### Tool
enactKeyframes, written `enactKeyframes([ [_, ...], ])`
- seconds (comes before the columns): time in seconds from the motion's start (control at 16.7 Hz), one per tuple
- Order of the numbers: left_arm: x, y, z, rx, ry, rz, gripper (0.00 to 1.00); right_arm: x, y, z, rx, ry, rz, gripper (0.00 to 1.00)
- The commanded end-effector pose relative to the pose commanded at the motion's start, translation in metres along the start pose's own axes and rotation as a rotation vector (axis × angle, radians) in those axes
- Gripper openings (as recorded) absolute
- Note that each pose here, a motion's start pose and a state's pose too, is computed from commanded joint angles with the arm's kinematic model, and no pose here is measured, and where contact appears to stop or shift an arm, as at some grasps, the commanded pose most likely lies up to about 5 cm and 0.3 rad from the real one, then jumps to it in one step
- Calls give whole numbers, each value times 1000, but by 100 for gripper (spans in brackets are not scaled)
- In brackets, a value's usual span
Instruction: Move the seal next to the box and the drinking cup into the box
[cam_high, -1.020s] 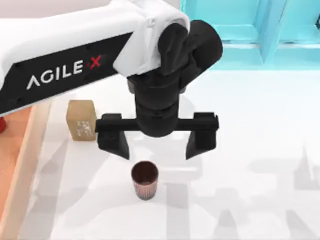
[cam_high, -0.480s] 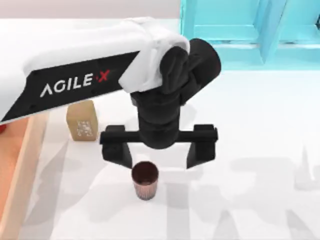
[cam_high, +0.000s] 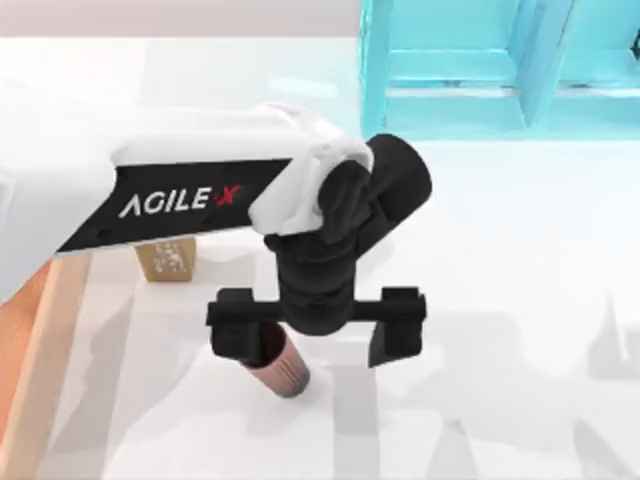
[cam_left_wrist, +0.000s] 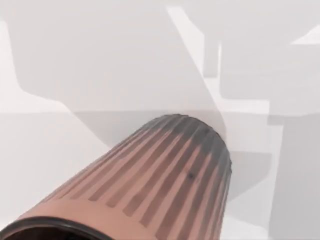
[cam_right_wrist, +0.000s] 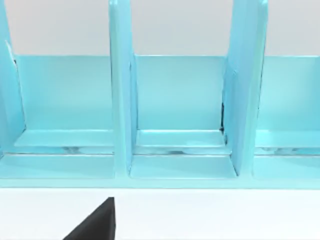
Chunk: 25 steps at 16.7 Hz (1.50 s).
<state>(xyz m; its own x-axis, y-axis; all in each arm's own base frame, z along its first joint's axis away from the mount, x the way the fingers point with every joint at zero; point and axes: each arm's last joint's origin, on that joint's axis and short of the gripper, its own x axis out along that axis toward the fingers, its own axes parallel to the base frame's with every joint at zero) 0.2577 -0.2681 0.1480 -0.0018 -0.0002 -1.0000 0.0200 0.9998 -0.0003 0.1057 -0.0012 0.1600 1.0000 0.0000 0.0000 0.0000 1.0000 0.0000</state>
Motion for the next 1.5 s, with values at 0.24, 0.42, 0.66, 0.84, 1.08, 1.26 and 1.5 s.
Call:
enactKeyframes([
  [0.24,0,0,0,0,0,0,77,0,0,0,0,0,0,100],
  [0.42,0,0,0,0,0,0,55,0,0,0,0,0,0,100],
  [0.66,0,0,0,0,0,0,25,0,0,0,0,0,0,100],
  [0.84,0,0,0,0,0,0,2,0,0,0,0,0,0,100],
  [1.08,0,0,0,0,0,0,0,0,0,0,0,0,0,100],
  [1.26,0,0,0,0,0,0,0,0,0,0,0,0,0,100],
  [1.5,-6,5,2,2,-1,0,0,0,0,0,0,0,0,100],
])
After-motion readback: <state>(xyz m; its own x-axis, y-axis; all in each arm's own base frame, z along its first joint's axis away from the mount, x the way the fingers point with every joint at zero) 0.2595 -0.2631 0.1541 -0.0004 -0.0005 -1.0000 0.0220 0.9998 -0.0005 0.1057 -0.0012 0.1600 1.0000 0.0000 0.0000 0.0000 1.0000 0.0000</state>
